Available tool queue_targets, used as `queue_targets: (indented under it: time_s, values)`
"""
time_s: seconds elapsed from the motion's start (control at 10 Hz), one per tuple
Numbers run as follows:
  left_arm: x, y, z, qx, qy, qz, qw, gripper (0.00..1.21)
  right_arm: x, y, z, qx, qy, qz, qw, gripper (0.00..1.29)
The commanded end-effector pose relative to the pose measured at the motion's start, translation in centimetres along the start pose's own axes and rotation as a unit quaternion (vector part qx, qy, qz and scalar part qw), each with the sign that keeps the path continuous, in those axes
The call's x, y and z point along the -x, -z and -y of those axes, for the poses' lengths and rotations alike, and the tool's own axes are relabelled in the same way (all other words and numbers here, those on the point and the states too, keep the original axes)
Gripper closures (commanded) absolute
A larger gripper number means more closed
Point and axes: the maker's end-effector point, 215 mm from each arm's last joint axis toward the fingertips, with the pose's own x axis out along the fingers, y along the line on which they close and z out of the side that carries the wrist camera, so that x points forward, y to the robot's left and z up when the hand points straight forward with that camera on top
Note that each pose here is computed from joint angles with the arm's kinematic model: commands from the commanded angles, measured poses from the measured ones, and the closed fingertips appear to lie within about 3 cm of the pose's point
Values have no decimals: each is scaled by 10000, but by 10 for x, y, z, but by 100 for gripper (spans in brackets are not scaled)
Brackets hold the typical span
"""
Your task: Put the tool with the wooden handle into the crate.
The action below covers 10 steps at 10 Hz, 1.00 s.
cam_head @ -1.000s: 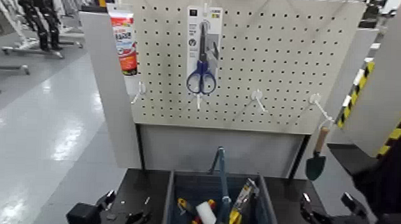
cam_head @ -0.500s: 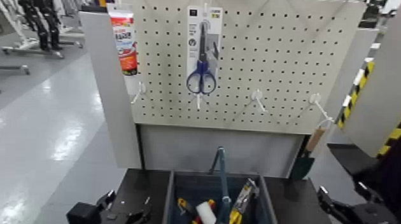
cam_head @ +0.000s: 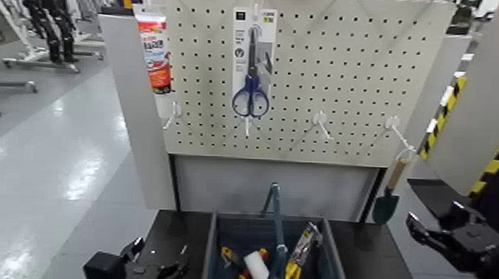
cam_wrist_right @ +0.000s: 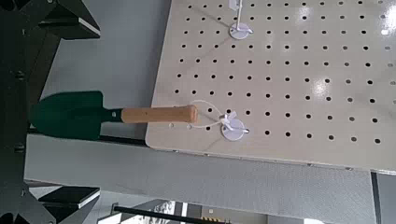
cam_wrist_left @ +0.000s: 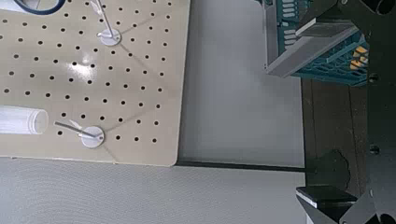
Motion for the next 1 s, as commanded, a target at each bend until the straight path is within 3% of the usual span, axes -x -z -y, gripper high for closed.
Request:
queue_targets:
  time_s: [0.1, 0.6, 1.0]
  values:
    - [-1, 0, 1, 14, 5, -2, 10000, 11, -14, -2, 12, -1, -231, -102, 9997, 12]
    - [-4, 0, 3, 13, 42, -21, 10000, 11, -43, 10, 21, -128, -691, -309, 9970, 12]
    - [-5, 1, 5, 23, 49, -35, 10000, 11, -72, 6, 14, -108, -1016, -316, 9943, 12]
